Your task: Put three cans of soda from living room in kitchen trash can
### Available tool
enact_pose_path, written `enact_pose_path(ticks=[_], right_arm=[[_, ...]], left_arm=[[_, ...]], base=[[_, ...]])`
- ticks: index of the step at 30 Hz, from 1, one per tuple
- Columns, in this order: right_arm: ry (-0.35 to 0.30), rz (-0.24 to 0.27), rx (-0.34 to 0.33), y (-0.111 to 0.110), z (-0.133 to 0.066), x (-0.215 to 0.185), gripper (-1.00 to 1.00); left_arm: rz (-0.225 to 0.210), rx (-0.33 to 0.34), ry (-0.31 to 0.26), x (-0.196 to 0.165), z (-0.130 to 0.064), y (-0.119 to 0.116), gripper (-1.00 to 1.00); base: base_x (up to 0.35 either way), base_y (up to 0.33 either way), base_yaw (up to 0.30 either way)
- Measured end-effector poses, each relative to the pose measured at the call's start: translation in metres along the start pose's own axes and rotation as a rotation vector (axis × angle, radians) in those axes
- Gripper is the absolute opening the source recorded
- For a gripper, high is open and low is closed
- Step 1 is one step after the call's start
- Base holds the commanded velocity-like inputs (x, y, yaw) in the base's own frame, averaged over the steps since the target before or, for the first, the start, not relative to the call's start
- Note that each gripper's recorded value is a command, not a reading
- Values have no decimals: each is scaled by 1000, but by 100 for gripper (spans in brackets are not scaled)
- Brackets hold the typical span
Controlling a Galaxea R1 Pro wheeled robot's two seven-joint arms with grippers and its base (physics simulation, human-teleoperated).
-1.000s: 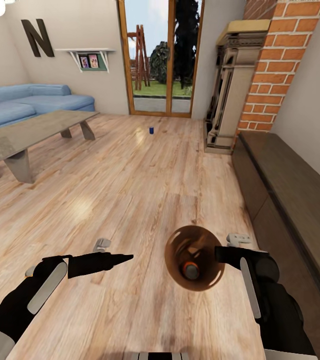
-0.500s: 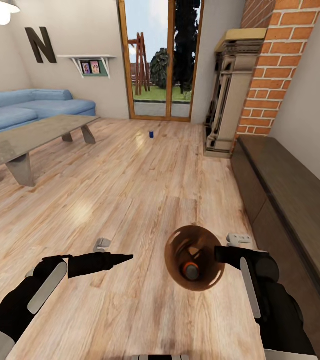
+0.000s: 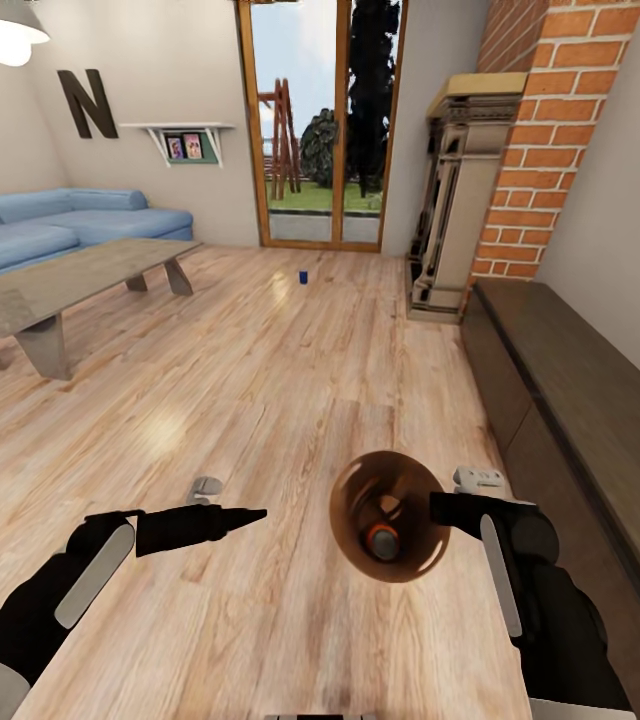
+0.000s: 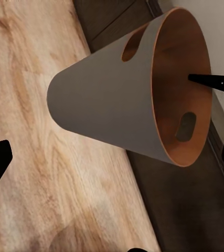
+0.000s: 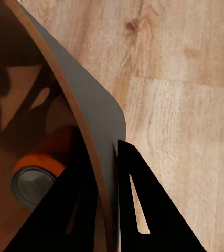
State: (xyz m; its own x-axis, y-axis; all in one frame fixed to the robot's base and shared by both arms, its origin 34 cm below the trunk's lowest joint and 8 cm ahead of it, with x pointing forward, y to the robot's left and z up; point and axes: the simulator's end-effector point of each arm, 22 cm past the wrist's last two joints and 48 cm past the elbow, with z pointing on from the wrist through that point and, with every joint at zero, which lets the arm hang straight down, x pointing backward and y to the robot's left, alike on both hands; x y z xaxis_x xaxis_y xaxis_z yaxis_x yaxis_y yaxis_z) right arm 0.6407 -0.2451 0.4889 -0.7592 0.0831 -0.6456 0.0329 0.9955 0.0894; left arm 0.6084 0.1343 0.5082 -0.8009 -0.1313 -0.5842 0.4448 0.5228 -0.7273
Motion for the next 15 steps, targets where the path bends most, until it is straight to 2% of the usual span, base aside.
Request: enact_pose_path(ticks=[15], right_arm=[[-18, 0, -1, 0, -7, -7, -100]], left_arm=[[15, 1, -9, -5, -3, -6, 100]], base=[[0, 0, 0]])
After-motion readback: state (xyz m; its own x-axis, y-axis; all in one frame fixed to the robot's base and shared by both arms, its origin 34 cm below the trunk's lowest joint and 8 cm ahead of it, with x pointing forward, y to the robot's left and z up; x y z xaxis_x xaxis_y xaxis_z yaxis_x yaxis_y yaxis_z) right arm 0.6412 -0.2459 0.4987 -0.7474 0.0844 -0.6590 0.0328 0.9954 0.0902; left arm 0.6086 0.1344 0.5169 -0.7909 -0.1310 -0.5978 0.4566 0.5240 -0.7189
